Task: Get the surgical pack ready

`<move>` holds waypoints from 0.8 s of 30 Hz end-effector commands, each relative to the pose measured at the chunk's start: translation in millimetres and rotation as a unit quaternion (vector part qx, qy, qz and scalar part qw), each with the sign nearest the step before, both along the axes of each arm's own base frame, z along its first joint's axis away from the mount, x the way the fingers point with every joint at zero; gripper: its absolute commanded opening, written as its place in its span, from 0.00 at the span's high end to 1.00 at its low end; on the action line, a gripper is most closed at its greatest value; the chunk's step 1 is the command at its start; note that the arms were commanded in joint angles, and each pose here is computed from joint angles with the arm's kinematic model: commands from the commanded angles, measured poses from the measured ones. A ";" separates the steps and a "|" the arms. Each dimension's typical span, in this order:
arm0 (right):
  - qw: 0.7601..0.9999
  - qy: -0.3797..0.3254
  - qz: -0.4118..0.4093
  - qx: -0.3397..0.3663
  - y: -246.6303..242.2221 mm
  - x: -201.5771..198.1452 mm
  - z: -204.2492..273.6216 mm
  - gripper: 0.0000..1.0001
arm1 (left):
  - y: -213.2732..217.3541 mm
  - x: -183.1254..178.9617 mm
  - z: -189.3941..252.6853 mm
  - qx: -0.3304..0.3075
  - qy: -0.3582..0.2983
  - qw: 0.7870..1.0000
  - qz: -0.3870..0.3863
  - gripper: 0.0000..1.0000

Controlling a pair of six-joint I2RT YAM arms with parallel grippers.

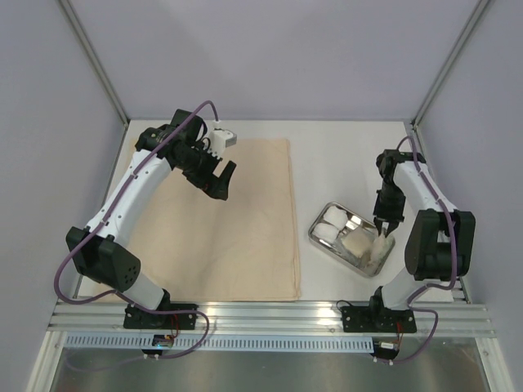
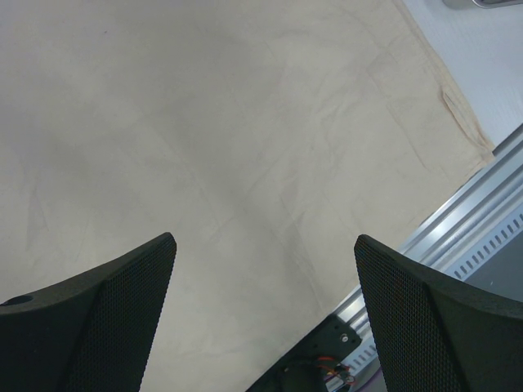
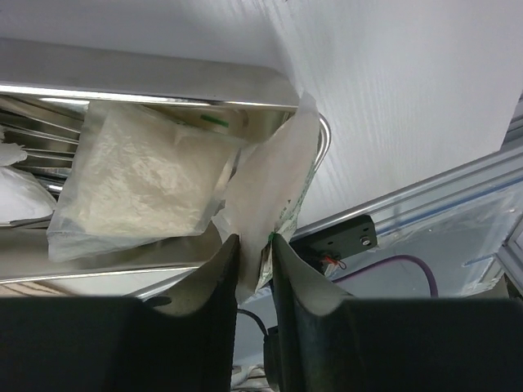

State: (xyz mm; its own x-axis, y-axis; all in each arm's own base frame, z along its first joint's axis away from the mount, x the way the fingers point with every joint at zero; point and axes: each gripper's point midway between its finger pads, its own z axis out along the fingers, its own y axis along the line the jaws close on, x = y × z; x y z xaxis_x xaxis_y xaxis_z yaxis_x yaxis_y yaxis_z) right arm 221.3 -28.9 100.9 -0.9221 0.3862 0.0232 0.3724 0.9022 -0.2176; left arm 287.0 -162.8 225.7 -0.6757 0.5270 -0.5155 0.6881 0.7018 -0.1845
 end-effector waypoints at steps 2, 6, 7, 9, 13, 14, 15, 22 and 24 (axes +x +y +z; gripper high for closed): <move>0.998 0.028 0.013 0.053 20.8 -7.3 1.1 0.65 | -0.3 0.6 15.5 -0.010 -0.025 1.000 -0.007 0.00; 0.995 -0.001 0.026 0.091 38.0 8.0 -0.9 0.57 | 0.3 0.9 16.2 -0.009 -0.025 1.000 -0.005 0.00; 0.993 -0.010 0.025 0.118 47.2 12.1 0.5 0.56 | 0.5 1.1 16.1 -0.008 -0.026 1.000 -0.004 0.00; 0.991 -0.027 0.027 0.131 52.0 19.5 2.0 0.55 | 1.4 1.0 16.3 -0.006 -0.027 1.000 -0.004 0.00; 0.982 -0.068 0.029 0.172 66.9 31.8 7.7 0.47 | 2.7 1.1 18.2 -0.004 -0.031 1.000 -0.002 0.00; 0.982 -0.075 0.029 0.172 67.2 33.7 8.7 0.45 | 3.1 0.0 17.9 -0.003 -0.029 1.000 -0.001 0.00; 0.982 -0.080 0.028 0.171 66.9 34.7 11.1 0.45 | 2.9 -0.3 18.3 -0.004 -0.029 1.000 -0.002 0.00; 0.973 -0.206 -0.010 0.106 44.8 34.3 57.0 0.68 | 5.3 -2.8 23.9 -0.003 -0.037 0.999 0.000 0.00; 0.972 -0.214 -0.032 0.096 38.1 26.2 48.4 0.87 | 4.9 -2.4 24.6 -0.004 -0.038 0.999 -0.001 0.00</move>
State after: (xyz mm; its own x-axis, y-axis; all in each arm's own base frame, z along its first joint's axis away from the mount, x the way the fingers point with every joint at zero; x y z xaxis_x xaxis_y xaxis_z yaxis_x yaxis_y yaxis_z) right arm 248.3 20.4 141.9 -0.9024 0.3901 -0.1831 0.3716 0.9196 0.1278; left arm 286.9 -159.9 226.0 -0.6773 0.5292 -0.5111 0.6837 0.7093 -0.1716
